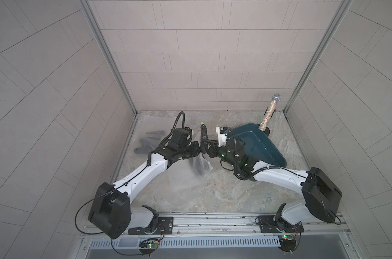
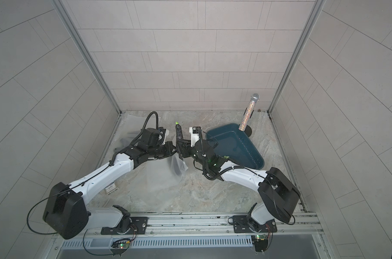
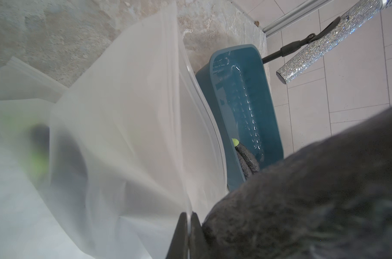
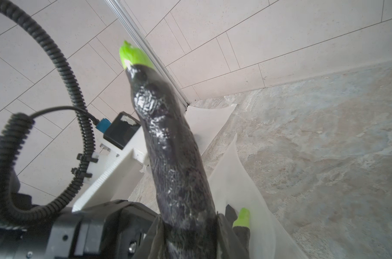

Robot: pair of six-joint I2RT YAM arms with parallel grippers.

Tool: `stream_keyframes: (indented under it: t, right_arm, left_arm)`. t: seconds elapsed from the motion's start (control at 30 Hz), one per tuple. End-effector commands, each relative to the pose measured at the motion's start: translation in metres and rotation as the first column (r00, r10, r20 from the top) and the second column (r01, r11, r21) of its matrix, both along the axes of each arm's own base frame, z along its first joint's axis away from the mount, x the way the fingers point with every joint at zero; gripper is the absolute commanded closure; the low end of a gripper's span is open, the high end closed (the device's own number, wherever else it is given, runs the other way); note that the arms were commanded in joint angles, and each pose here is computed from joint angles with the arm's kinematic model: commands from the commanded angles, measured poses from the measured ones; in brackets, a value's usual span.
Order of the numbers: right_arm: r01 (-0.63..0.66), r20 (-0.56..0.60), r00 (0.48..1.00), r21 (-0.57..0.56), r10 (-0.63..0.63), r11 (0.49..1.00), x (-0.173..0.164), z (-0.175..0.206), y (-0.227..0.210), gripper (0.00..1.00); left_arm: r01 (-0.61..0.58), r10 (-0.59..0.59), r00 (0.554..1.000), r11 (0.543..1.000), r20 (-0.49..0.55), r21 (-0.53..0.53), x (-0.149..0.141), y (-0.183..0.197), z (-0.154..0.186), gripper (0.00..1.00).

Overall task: Place the eggplant in a zip-top bag and seal the zipper
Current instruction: Place the eggplant in the zipper food storage bag.

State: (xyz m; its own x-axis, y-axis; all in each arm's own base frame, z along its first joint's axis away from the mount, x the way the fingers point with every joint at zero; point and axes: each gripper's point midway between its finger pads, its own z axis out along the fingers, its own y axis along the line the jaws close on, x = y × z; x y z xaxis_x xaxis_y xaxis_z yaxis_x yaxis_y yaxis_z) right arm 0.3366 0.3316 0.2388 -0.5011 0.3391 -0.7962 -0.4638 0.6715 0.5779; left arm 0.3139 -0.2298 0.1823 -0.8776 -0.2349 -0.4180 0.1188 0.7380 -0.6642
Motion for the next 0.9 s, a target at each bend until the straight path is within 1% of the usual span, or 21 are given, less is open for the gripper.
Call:
stream_keyframes:
  t: [0.0,0.3,0.47,0.6,0.8,0.83,0.87]
  right_arm:
    - [-0.006,0.007,1.0,-0.007,0.007,1.0,-0.004,-0.006,0.002,0.83]
    - [-0.03,-0.015,0.999,-0.139,0.028,0.99,-0.011,-0.026,0.001,0.79]
    - [-0.066,-0.05,0.997,-0.238,0.056,0.969,-0.018,-0.039,0.003,0.74]
    - [-0.085,-0.083,0.995,-0.291,0.063,0.953,-0.021,-0.044,0.003,0.74]
    - [-0.083,-0.127,0.991,-0.344,0.041,0.935,-0.02,-0.051,0.0,0.75]
    - [-0.091,-0.137,0.99,-0.359,0.044,0.929,-0.02,-0.053,0.0,0.74]
    - [-0.103,-0.148,0.988,-0.372,0.05,0.922,-0.021,-0.055,0.001,0.71]
  left_arm:
    - [-0.016,0.021,0.998,0.997,0.06,-0.082,0.007,-0.001,0.031,1.0]
    - [-0.026,0.034,0.997,0.993,0.066,-0.115,0.007,0.001,0.038,1.0]
    - [-0.036,0.048,0.995,0.991,0.086,-0.128,0.008,0.005,0.047,1.0]
    - [-0.032,0.045,0.993,0.992,0.105,-0.126,0.008,0.006,0.053,1.0]
    - [-0.041,0.053,0.992,0.993,0.111,-0.107,0.005,0.01,0.052,1.0]
    - [-0.044,0.056,0.992,0.994,0.113,-0.103,0.005,0.011,0.052,1.0]
    - [-0.042,0.054,0.992,0.994,0.117,-0.099,0.005,0.012,0.052,1.0]
